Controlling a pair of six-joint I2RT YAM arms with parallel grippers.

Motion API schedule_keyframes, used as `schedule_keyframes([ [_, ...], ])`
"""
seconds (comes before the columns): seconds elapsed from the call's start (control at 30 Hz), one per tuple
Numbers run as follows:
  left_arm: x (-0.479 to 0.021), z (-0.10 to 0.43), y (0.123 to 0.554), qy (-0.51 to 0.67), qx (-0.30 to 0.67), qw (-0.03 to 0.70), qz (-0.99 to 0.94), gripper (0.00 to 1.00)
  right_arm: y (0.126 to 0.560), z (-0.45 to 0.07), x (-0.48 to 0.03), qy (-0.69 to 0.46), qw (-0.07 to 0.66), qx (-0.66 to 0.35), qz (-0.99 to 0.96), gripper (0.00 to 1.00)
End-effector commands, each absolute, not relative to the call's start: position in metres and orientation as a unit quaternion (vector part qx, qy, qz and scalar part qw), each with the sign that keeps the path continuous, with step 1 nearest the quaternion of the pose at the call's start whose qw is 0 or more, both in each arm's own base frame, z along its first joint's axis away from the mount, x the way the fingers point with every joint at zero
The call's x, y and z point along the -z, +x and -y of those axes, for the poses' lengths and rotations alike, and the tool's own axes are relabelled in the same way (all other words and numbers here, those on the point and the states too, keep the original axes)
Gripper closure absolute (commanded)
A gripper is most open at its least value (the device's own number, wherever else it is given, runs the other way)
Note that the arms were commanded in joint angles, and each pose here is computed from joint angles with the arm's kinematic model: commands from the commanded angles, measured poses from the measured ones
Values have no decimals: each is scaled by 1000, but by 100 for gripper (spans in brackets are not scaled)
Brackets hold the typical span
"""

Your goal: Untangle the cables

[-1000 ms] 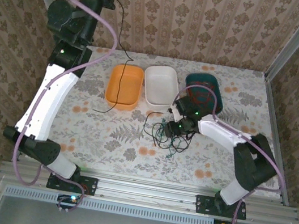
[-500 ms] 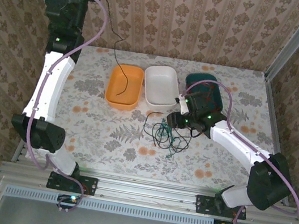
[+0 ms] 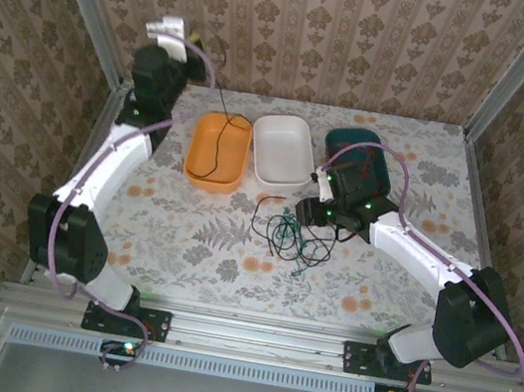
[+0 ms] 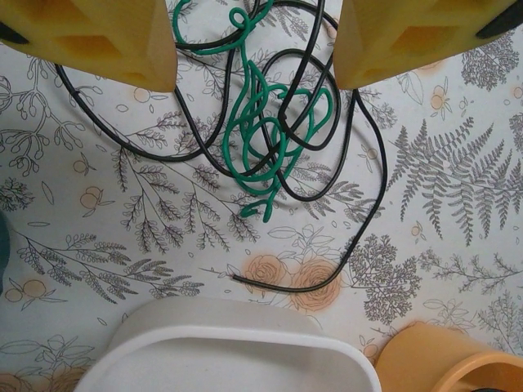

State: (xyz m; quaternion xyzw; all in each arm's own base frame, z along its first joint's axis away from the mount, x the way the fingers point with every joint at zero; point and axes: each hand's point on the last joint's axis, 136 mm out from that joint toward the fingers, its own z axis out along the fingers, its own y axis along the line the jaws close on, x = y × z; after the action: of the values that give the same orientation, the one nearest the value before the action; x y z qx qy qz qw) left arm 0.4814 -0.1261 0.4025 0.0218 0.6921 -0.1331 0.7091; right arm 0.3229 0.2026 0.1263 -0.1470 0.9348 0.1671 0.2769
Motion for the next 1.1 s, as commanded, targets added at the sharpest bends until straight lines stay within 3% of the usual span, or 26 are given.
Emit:
schedule_keyframes([
  [0.0,-421,118,441,-26,134,742,-656,100,323,-198,-127,-138,283,-164,-935,45],
  [0.2,-341,81,419,-130,68,690,-709,100,323,-203,-126,-139,277,-173,-935,46],
  [0.33,-315,59,410,-170,35,670,-721,100,323,-203,-128,-138,281,-177,-933,46],
  [0.7,-362,8,405,-211,7,710,-671,100,323,-205,-127,-138,279,-181,-933,45],
  [0.83,-365,15,416,-175,-9,706,-686,100,323,-205,-128,-140,280,-180,-932,46],
  [1.07,-316,71,452,-83,11,651,-754,100,322,-203,-126,-144,277,-175,-934,46],
])
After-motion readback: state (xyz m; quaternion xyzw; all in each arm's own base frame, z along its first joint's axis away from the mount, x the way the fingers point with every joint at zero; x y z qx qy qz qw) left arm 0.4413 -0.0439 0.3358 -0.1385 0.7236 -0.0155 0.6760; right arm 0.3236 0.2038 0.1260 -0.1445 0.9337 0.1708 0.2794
